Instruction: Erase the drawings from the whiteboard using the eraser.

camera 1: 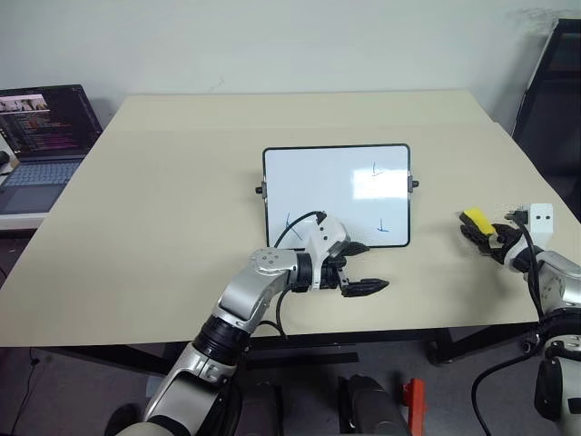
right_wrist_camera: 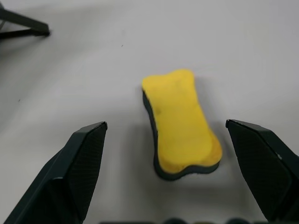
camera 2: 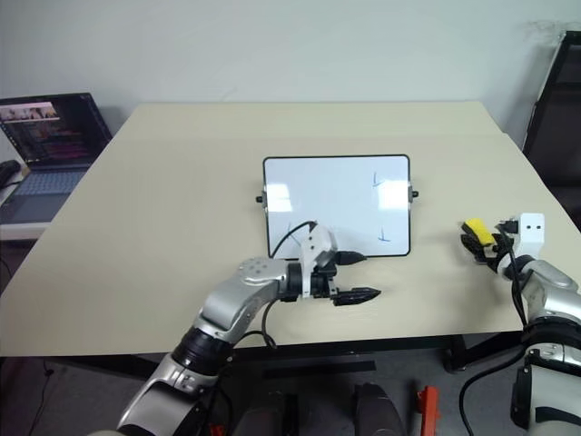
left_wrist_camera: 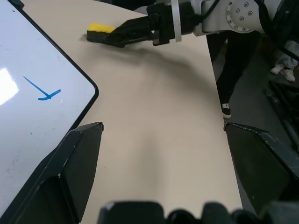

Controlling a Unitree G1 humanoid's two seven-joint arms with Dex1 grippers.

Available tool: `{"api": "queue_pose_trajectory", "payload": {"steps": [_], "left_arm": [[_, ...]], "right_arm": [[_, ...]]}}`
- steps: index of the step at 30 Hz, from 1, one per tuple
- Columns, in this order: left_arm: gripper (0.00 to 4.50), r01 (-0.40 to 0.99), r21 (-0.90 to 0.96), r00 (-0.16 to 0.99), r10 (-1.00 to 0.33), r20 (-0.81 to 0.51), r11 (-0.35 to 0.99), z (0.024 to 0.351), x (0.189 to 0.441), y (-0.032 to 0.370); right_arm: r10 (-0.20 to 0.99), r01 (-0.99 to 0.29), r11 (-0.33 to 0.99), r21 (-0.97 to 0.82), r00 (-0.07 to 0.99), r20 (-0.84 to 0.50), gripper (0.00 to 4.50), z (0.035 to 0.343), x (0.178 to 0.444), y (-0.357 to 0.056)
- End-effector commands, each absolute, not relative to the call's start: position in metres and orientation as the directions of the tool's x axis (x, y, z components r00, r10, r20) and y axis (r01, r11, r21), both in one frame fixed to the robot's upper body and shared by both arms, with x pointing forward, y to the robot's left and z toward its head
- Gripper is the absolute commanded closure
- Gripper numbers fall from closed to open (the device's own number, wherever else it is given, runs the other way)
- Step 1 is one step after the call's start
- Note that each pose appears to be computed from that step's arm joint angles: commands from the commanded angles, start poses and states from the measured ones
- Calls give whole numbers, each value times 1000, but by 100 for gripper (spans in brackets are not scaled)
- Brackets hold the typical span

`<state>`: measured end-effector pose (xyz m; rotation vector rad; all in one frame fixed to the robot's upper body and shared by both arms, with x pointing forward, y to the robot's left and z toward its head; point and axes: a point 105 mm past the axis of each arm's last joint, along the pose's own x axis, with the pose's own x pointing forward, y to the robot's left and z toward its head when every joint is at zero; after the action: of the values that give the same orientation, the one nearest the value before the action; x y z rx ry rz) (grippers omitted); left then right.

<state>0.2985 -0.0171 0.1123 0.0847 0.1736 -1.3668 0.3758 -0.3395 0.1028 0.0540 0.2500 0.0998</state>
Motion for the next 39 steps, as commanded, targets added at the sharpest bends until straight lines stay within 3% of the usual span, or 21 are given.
{"api": "queue_pose_trajectory", "payload": {"steps": [1, 14, 15, 29, 32, 34, 36, 39], "left_arm": [[0, 988, -3, 150, -977, -150, 152, 124, 291, -26], [0, 988, -10, 152, -979, -139, 155, 124, 290, -30], [0, 988, -10, 154, -978, -138, 157, 124, 291, -30], [0, 985, -14, 170, -977, -132, 173, 124, 290, -30], [0, 985, -15, 168, -977, -132, 172, 124, 289, -30], [0, 986, -16, 165, -977, -133, 168, 123, 289, -31], [0, 986, -16, 163, -978, -133, 166, 123, 289, -31], [0, 986, -17, 162, -978, -134, 166, 123, 289, -32]], "right_arm": [[80, -79, 997, 14, 977, -199, 20, 137, 383, -348], [145, -177, 984, -20, 862, -485, 20, 137, 390, -336], [152, -192, 981, -29, 850, -504, 57, 138, 391, -335], [96, -193, 976, -99, 792, -603, 57, 135, 397, -338], [92, -198, 975, -104, 778, -622, 114, 132, 396, -338], [73, -179, 977, -113, 787, -612, 176, 133, 397, -340], [70, -181, 976, -120, 786, -615, 176, 133, 397, -341], [115, -233, 965, -119, 787, -606, 230, 138, 400, -333]]}}
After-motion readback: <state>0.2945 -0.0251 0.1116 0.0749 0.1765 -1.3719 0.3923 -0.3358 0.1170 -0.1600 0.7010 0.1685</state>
